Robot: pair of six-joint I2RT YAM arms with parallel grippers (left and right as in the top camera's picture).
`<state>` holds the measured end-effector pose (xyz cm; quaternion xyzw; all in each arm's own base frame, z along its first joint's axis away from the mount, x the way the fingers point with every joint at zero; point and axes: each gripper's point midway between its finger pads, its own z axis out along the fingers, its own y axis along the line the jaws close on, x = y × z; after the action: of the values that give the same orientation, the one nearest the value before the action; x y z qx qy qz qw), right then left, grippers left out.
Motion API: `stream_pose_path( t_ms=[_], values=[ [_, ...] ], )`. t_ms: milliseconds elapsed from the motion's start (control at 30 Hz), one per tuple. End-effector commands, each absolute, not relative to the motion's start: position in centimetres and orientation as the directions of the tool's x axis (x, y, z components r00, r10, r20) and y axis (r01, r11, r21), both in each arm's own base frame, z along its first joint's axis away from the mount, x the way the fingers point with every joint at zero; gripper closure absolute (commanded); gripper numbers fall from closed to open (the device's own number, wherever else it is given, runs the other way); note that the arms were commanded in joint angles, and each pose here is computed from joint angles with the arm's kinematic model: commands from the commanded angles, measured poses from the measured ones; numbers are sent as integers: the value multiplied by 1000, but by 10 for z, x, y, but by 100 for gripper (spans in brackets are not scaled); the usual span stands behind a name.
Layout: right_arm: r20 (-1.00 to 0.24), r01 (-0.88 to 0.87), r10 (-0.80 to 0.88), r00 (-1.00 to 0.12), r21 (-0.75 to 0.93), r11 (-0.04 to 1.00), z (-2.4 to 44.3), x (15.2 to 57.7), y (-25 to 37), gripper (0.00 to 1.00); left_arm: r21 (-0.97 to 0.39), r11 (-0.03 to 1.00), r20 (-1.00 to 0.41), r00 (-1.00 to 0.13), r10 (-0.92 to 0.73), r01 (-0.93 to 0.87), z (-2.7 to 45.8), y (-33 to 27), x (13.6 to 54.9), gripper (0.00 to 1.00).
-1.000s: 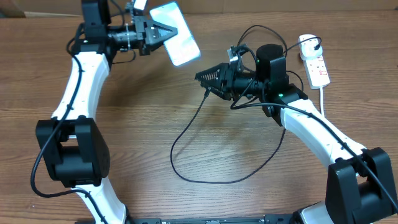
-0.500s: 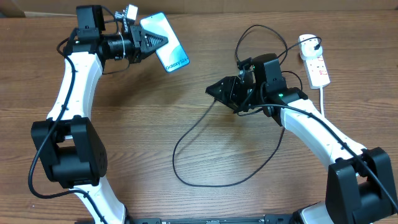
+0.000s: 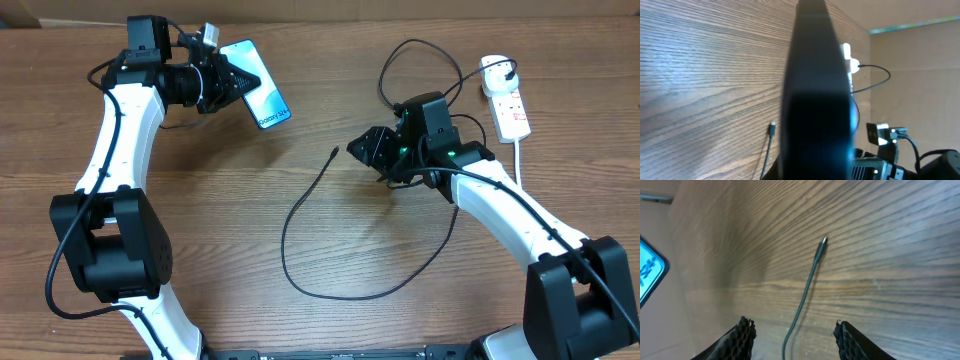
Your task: Plug charger to phone and switch on socket
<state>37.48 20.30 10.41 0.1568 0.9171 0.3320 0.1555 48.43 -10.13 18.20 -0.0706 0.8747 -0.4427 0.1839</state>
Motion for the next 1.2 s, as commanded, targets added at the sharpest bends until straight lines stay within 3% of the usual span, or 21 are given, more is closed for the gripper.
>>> stream_pose_path(
  t_ms=[0,167,433,667,833,1000,1167],
  values=[
    [-143,299,474,-869,610,733,78,381,190,48,-790,609,-295,-917,-267,76,186,-103,486,96],
    [-57,360,505,-861,634,684,62,384,203,51,-775,629,-296,-915,-275,62,182,-99,487,96],
    [-126,331,489,-863,590,736,72,397,222,51,-777,628,-283,-919,-275,51,181,-99,485,96],
    [-25,345,441,-897,585,734,66,405,245,51,-778,627,-272,-922,-275,42,180,-100,483,95],
    [-51,323,428,-902,579,749,74,411,259,51,-779,626,-262,-925,-275,34,179,-100,481,96],
    [-35,445,519,-854,470,763,51,405,240,51,-780,625,-254,-927,-275,28,178,-100,480,96],
    [15,450,504,-864,475,756,32,403,249,55,-782,623,-253,-928,-274,29,179,-100,480,96]
  ],
)
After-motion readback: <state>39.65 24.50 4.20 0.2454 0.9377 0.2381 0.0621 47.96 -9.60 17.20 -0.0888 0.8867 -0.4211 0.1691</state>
